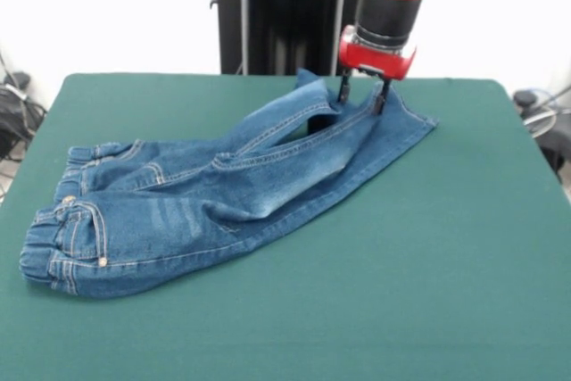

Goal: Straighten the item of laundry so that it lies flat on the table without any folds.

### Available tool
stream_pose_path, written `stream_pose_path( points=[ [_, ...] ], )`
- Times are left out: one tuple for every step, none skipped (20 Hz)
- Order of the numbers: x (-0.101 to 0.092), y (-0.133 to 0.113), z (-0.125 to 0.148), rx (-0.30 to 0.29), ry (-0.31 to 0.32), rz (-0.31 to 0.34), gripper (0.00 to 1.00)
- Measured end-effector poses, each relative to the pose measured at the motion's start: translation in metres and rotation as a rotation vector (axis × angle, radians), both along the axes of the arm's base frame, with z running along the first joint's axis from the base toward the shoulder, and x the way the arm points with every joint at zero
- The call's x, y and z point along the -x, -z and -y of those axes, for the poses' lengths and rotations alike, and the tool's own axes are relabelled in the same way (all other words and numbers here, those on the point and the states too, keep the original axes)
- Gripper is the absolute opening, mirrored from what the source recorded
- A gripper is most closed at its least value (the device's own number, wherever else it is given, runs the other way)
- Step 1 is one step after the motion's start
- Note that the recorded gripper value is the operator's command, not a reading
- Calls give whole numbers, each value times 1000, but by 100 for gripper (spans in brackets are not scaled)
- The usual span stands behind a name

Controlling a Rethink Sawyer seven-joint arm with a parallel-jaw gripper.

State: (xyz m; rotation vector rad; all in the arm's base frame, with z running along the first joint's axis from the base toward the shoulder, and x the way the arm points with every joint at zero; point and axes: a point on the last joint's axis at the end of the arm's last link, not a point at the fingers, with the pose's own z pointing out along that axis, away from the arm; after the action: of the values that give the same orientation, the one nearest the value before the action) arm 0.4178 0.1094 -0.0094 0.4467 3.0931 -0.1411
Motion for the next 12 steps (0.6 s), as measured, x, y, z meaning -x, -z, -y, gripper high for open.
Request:
stream_pose_path(
  points=[
    [-1, -1, -2, 0, -2, 3, 100],
    [-1, -1, -2, 0, -2, 3, 100],
    [-1, -1, -2, 0, -2, 4, 100],
    [-1, -1, -2, 0, -2, 4, 100],
    [-1, -1, -1, 0, -1, 4, 100],
    [-1, -1, -1, 0, 0, 4, 100],
    [-1, -1, -1, 0, 1, 3, 100],
    [-1, -1, 0, 0, 2, 3, 100],
    [-2, -1, 0, 0, 2, 3, 100],
    [-2, -1, 1, 0, 4, 3, 100],
    [-2, 0, 2, -1, 7, 2, 100],
    [-2, 0, 3, 0, 9, 2, 100]
  ],
)
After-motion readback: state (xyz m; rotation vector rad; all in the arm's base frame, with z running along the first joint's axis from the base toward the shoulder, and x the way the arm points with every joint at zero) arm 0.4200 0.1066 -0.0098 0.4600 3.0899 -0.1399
